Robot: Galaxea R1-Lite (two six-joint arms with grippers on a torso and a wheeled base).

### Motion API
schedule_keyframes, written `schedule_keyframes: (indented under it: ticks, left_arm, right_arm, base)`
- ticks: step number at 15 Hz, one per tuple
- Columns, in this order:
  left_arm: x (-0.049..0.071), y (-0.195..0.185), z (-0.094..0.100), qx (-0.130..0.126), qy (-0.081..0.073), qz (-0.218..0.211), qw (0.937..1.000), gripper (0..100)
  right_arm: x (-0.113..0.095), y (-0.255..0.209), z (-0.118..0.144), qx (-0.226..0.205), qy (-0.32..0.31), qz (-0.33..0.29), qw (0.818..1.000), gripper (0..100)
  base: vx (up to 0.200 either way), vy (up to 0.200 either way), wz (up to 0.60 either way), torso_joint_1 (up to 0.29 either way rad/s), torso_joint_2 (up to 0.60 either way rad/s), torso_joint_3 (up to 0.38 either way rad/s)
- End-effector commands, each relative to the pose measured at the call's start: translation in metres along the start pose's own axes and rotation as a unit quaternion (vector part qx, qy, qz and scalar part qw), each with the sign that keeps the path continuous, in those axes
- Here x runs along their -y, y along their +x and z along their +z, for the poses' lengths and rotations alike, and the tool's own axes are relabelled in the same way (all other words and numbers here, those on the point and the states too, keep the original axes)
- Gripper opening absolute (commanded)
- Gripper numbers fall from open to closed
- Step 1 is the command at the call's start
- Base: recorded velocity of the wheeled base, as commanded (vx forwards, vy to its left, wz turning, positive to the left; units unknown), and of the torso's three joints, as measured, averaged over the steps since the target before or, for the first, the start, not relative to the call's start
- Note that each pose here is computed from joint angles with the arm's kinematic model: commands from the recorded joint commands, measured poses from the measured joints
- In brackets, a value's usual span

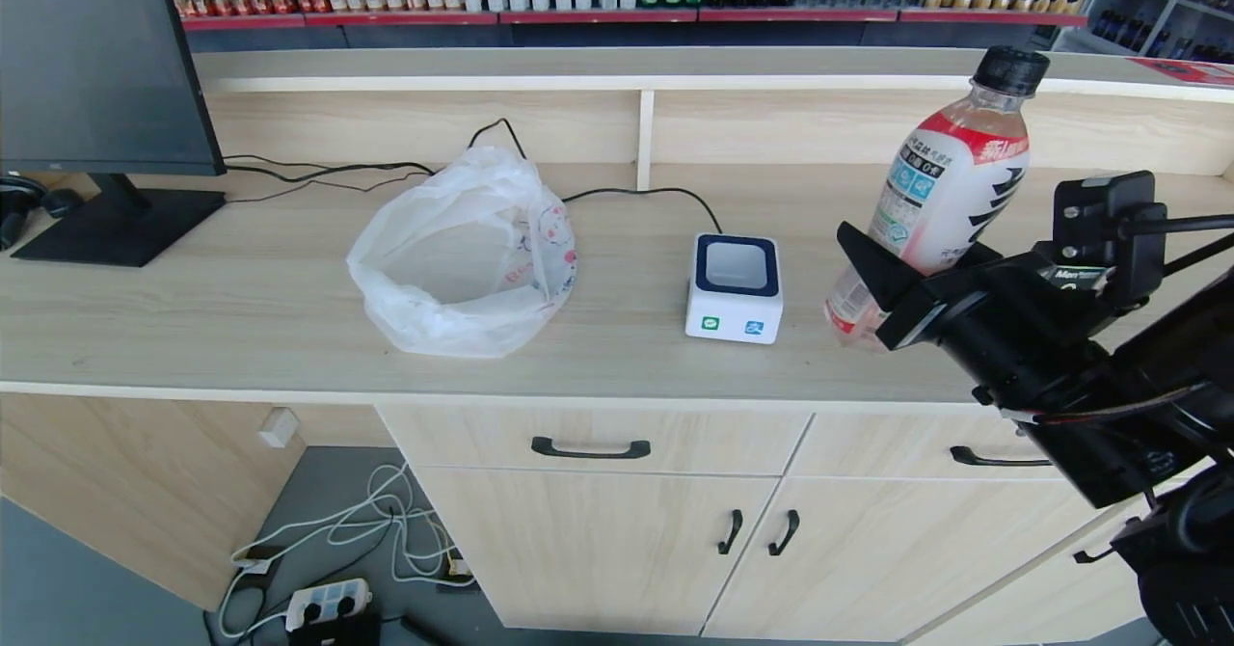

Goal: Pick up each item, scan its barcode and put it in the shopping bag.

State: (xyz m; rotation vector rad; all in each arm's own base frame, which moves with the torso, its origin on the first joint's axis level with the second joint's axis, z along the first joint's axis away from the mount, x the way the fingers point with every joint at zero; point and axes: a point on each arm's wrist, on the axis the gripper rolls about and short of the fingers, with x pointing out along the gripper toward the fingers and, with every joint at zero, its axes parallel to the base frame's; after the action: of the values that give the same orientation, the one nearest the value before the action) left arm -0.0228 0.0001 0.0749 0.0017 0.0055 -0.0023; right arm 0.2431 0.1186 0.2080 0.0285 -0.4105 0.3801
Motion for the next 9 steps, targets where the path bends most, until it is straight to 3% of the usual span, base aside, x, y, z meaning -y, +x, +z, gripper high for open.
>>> schedule_keyframes:
  ticks: [1,6,9]
  left_arm:
    - [0.0,0.0,0.0001,0.0,-0.001,0.0,1.0,100]
    - [0.0,0.0,0.0001,0.0,-0.001,0.0,1.0,100]
    - [0.0,0.0,0.0003,0.001,0.0,0.0,1.0,100]
  right_arm:
    - [-0.0002,0.0006,-0.0018,-0.001,0.0,0.001,1.0,0]
    - [-0.0005,0.0026,-0.0048,-0.004,0.006,0.001,1.0,0]
    - [-0.0014,0.0039,-0.009,-0.01,0.01,0.003,1.0,0]
  base:
    - [0.0,0.2,0.0,0.017,0.01,0.002]
    - [0.0,0.2,0.0,0.002,0.0,0.002]
    - [0.0,0.0,0.0,0.0,0.0,0.0]
